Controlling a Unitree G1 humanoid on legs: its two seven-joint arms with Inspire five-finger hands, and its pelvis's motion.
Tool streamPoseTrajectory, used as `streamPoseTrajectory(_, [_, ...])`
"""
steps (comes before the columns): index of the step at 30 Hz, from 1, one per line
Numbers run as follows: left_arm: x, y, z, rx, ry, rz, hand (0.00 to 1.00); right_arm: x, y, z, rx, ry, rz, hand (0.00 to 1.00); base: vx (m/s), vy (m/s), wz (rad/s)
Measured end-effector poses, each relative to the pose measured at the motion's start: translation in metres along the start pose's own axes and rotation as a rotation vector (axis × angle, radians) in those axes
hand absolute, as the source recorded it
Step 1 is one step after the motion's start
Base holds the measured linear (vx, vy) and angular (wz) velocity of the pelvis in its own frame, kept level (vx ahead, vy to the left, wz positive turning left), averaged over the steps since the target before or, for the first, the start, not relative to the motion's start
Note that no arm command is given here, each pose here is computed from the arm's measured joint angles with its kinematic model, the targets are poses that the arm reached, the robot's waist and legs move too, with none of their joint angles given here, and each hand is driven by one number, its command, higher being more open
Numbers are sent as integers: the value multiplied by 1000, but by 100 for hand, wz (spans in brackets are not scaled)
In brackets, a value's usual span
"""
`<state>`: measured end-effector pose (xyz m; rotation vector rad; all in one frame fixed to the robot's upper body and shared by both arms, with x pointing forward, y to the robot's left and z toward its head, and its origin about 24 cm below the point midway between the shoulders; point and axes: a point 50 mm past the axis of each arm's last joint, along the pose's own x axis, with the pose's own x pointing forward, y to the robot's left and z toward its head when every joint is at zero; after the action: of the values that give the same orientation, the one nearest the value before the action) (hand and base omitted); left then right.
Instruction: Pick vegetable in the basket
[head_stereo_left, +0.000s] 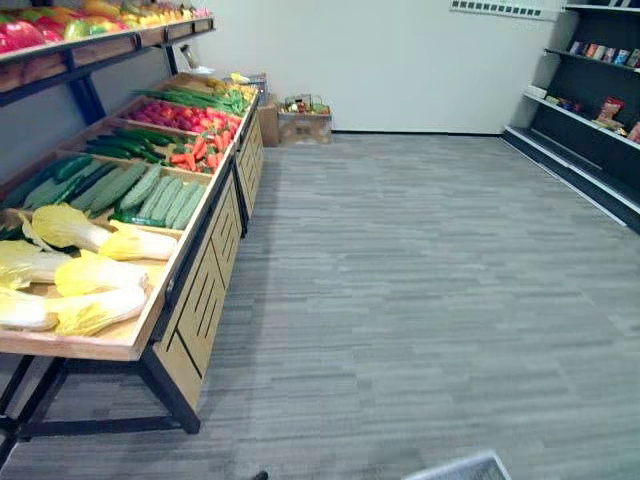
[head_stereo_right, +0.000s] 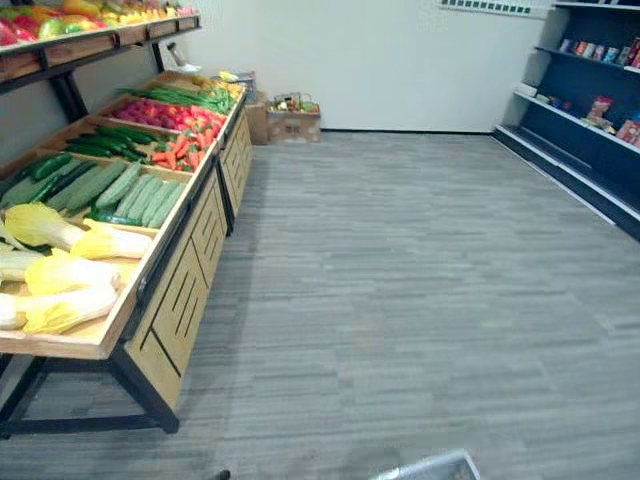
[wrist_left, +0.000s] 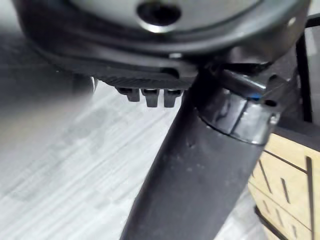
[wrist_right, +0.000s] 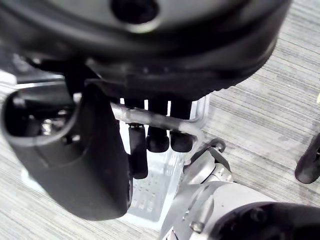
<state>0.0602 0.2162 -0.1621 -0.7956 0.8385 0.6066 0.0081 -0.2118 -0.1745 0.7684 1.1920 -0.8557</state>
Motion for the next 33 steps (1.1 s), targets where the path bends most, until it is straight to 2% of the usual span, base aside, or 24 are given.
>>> streamPoseTrajectory(4, [3, -11, 2, -39, -37, -60, 100, 0, -9, 5, -88, 13, -20, 0, 399, -75, 3])
streamPoseTrajectory(9, [5, -18, 6, -26, -54, -100, 100, 3, 18, 15, -126, -18, 76, 0, 345, 41, -1])
streamPoseTrajectory(13, [2, -13, -1, -27, -35, -90, 100, 3, 23, 13, -132, -30, 97, 0, 428, 154, 5])
streamPoseTrajectory(14, [2, -11, 3, -14, -42, -84, 100, 3, 35, 10, -150, -28, 136, 0, 410, 128, 22])
streamPoseTrajectory(20, [-2, 3, -2, 30, -1, -40, 100, 3, 55, 9, -150, -36, 208, 0, 238, 125, 14])
streamPoseTrajectory(24, [-4, 2, -14, 59, 53, -45, 100, 3, 38, 26, -140, -84, 159, 0, 121, 126, 13])
streamPoseTrajectory(29, [-8, 13, -11, 111, 75, -11, 100, 2, 44, 36, -155, -135, 189, 0, 237, 82, 34])
streamPoseTrajectory(33, [-4, 7, -9, 97, 65, -27, 100, 2, 49, 36, -153, -145, 201, 0, 226, -27, 78])
